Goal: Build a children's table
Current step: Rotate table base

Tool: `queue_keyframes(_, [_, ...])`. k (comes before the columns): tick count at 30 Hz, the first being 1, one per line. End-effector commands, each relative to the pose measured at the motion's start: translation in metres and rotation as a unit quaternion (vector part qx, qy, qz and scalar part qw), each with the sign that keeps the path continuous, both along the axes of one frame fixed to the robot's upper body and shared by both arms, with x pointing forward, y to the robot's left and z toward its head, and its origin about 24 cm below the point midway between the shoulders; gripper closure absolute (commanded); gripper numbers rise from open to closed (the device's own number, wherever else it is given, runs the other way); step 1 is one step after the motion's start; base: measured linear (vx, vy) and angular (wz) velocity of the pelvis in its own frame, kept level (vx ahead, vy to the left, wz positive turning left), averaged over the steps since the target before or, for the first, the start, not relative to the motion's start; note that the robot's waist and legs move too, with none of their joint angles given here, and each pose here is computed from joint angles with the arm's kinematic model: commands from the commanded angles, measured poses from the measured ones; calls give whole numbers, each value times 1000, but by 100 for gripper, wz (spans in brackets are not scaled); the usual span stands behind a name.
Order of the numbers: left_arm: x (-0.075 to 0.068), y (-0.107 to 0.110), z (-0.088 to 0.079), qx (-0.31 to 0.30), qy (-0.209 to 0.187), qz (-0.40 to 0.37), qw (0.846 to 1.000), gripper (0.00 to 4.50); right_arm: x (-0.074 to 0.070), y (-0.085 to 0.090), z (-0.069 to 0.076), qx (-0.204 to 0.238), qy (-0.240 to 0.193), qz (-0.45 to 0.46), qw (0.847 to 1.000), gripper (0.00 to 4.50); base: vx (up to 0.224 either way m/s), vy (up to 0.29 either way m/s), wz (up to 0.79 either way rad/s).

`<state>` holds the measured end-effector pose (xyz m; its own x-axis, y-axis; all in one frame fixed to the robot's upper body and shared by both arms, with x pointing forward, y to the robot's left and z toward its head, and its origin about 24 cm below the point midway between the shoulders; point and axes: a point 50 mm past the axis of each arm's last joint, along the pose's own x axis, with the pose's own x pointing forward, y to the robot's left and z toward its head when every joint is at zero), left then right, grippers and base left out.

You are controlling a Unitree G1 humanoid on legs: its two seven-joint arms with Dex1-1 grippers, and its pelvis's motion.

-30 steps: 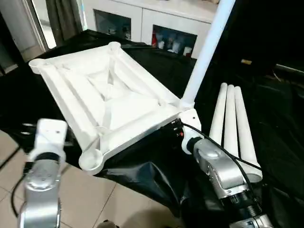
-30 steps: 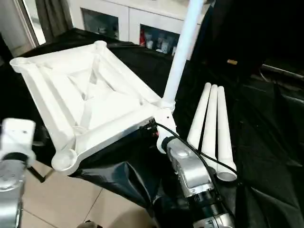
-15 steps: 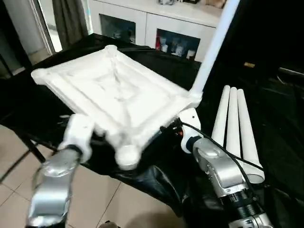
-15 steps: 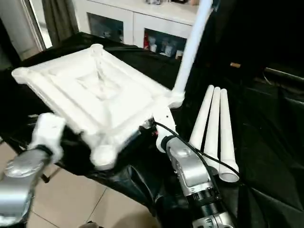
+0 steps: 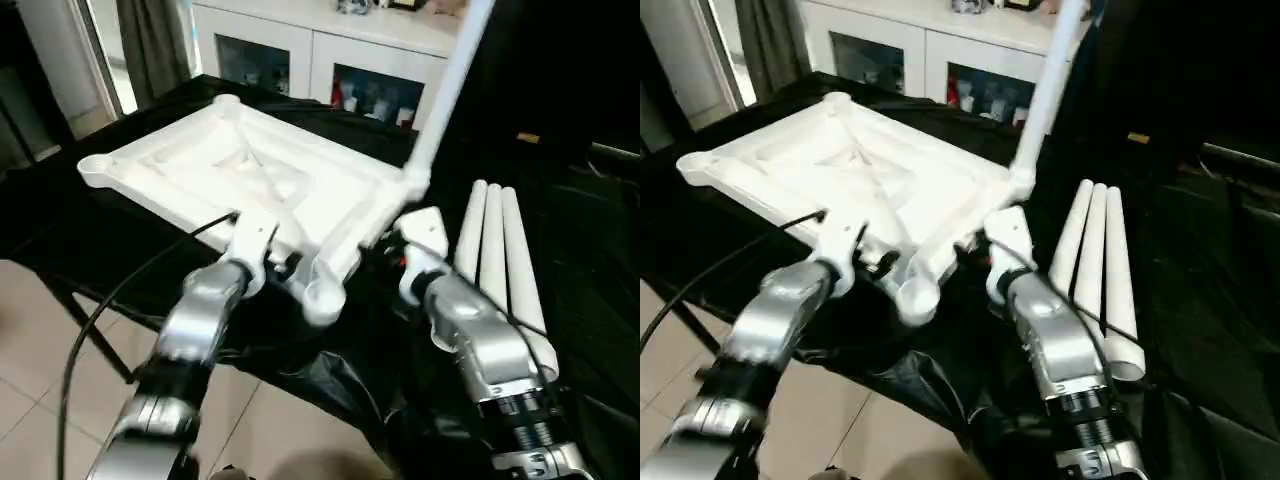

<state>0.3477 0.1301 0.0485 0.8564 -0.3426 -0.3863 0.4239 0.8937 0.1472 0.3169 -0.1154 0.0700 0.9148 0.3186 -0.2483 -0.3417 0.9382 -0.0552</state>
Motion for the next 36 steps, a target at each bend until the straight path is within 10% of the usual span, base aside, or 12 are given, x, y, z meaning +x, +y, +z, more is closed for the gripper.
queue_keyframes(1, [12, -4, 18, -1, -36, -9, 999, 3, 1, -12, 9, 1, -9, -19, 1000, 74, 0, 0, 0])
queue_keyframes(10, [7, 4, 74, -36, -126, -62, 989, 3, -5, -18, 10, -3, -7, -5, 1000, 74, 0, 0, 0])
queue_keyframes(17, [-48, 32, 67, 87, -13, -287, 954, 3, -27, -10, 35, 14, -7, 231, 973, 74, 0, 0, 0])
queue_keyframes(25, [-70, 37, 60, 107, 79, -403, 905, 3, -43, -26, 56, -17, 17, 358, 934, 74, 0, 0, 0])
queue_keyframes(36, [-34, 18, 28, 161, 115, -390, 899, 3, -54, -27, 50, -39, 62, 400, 914, 74, 0, 0, 0])
